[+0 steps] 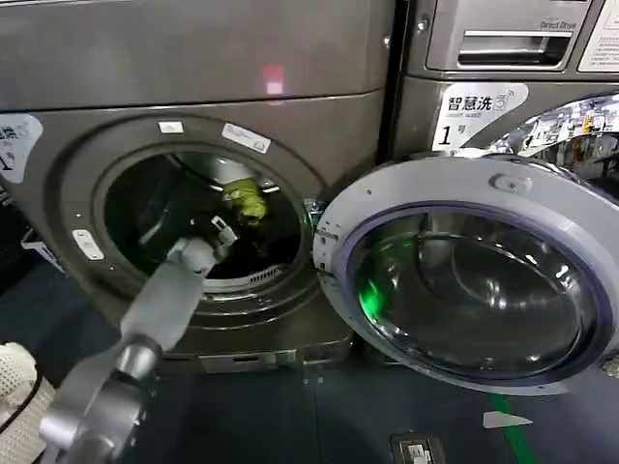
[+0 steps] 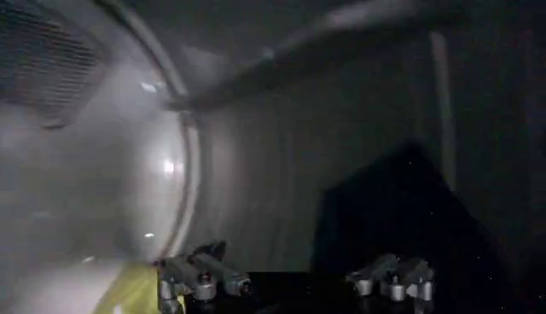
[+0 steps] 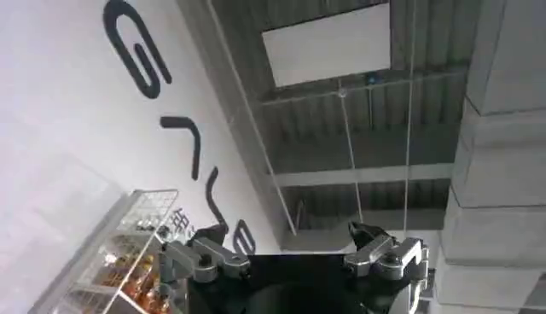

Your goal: Grasp the clothes from the dryer.

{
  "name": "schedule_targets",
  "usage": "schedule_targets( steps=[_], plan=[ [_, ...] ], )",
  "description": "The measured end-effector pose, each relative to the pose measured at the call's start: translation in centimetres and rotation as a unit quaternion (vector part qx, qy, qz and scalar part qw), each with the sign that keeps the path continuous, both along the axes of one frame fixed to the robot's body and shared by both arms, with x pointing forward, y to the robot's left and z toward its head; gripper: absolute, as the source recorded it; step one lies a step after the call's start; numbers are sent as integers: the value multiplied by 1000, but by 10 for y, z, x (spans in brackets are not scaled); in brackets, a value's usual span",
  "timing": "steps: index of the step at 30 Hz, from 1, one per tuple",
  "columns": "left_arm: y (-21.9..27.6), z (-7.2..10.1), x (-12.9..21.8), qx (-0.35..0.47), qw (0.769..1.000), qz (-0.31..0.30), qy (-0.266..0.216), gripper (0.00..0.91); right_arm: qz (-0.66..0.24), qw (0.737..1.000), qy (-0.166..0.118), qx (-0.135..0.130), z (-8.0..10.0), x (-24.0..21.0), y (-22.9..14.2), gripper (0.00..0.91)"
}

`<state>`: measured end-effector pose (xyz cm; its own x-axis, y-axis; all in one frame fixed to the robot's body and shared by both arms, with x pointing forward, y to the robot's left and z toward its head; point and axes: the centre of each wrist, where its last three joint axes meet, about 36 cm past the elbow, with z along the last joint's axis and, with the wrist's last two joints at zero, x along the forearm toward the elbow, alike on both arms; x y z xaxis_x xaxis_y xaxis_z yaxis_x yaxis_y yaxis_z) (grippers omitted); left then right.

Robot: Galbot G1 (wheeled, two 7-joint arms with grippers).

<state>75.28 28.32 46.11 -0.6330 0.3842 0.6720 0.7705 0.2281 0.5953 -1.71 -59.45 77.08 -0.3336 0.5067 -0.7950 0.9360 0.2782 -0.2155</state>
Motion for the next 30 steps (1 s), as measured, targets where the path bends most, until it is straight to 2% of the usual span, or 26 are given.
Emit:
schedule_targets(
  steps=[3, 7, 13, 19, 20, 21, 23, 25, 30],
  plan=[
    [-2, 12, 6, 67, 998, -6, 16, 907, 1, 1000, 2, 0, -1, 1, 1, 907],
    [0, 15, 8, 142, 989, 4, 44, 907, -2, 1000, 2, -1, -2, -1, 0, 907],
    [-14, 8, 8, 196, 979, 26, 58, 907, -2, 1000, 4, -1, -6, 1, -1, 907],
    [-29, -11, 5, 211, 974, 50, 65, 907, -1, 1000, 7, -1, -9, 3, -3, 907],
    [-31, -13, 4, 213, 973, 53, 66, 842, -1, 1000, 7, -1, -9, 3, -3, 907],
    [-32, -14, 4, 214, 973, 56, 67, 205, 0, 1000, 7, -1, -10, 4, -3, 907],
    [-32, -15, 4, 214, 972, 62, 70, 57, 2, 1000, 7, 0, -10, 5, -4, 907],
    [-32, -14, 5, 213, 972, 66, 74, 0, 3, 1000, 8, -1, -11, 6, -3, 907],
    [-37, -10, 7, 208, 972, 74, 82, 0, 2, 1000, 7, 0, -13, 5, -4, 907]
  ],
)
